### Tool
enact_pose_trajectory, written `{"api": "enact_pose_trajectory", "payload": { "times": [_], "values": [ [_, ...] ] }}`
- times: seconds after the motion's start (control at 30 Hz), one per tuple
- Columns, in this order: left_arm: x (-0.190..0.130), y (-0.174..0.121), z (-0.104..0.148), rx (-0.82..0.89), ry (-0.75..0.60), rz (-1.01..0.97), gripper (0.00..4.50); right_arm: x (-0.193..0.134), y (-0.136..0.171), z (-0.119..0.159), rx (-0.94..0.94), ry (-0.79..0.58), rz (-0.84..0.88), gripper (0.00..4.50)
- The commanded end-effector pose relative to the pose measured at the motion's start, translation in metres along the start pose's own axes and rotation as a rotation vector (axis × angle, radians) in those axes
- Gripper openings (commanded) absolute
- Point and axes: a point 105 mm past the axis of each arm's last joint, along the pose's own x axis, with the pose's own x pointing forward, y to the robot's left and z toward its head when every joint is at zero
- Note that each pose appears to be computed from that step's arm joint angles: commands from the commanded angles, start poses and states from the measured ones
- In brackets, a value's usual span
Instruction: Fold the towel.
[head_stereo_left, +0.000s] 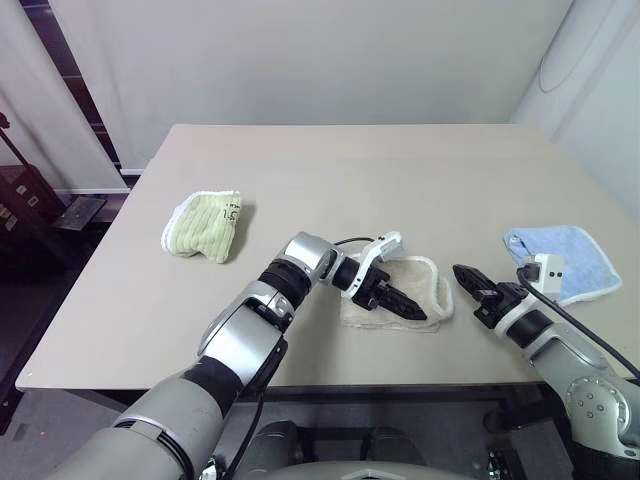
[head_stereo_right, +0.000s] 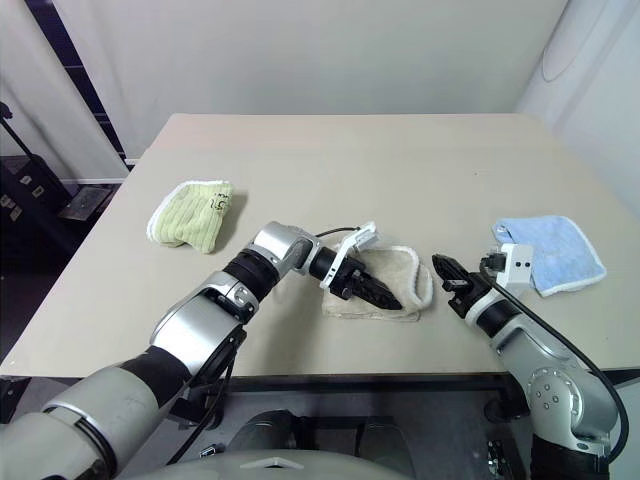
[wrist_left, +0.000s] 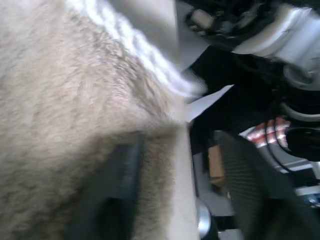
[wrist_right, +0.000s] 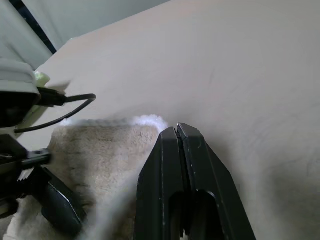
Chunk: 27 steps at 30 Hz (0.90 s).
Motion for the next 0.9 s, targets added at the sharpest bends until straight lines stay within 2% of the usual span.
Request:
{"api": "enact_pose_trajectory", "payload": {
  "times": [0.03, 0.07, 0.17, 0.27, 0.43, 0.53, 0.67, 0.77, 0.9],
  "values": [
    [-0.009, -0.022, 0.019, 0.133, -0.073, -0.099, 4.04, 0.001, 0.001, 0.018, -0.003, -0.071, 0.023, 0.00],
    [-0.012, -0.028, 0.025, 0.166, -0.112, -0.115, 4.39, 0.001, 0.002, 0.019, 0.003, -0.075, 0.028, 0.00],
    [-0.033, -0.038, 0.043, 0.248, -0.220, -0.099, 4.39, 0.001, 0.008, 0.027, -0.009, -0.096, 0.069, 0.00],
    [-0.055, -0.027, 0.045, 0.393, -0.260, 0.056, 4.39, 0.000, 0.023, 0.037, -0.061, -0.113, 0.139, 0.00],
    [-0.086, -0.019, 0.040, 0.443, -0.335, 0.187, 2.77, 0.003, 0.050, 0.047, -0.171, -0.110, 0.251, 0.00],
    [-0.107, -0.015, 0.033, 0.475, -0.371, 0.268, 1.67, 0.007, 0.064, 0.053, -0.223, -0.101, 0.321, 0.00],
    [-0.117, -0.014, 0.032, 0.537, -0.410, 0.332, 0.12, 0.010, 0.075, 0.049, -0.273, -0.066, 0.401, 0.00],
    [-0.119, -0.012, 0.032, 0.580, -0.454, 0.364, 0.05, 0.014, 0.078, 0.040, -0.307, -0.019, 0.447, 0.00],
    [-0.111, -0.005, 0.017, 0.618, -0.424, 0.364, 0.05, 0.018, 0.073, 0.016, -0.337, 0.102, 0.481, 0.00]
  ]
}}
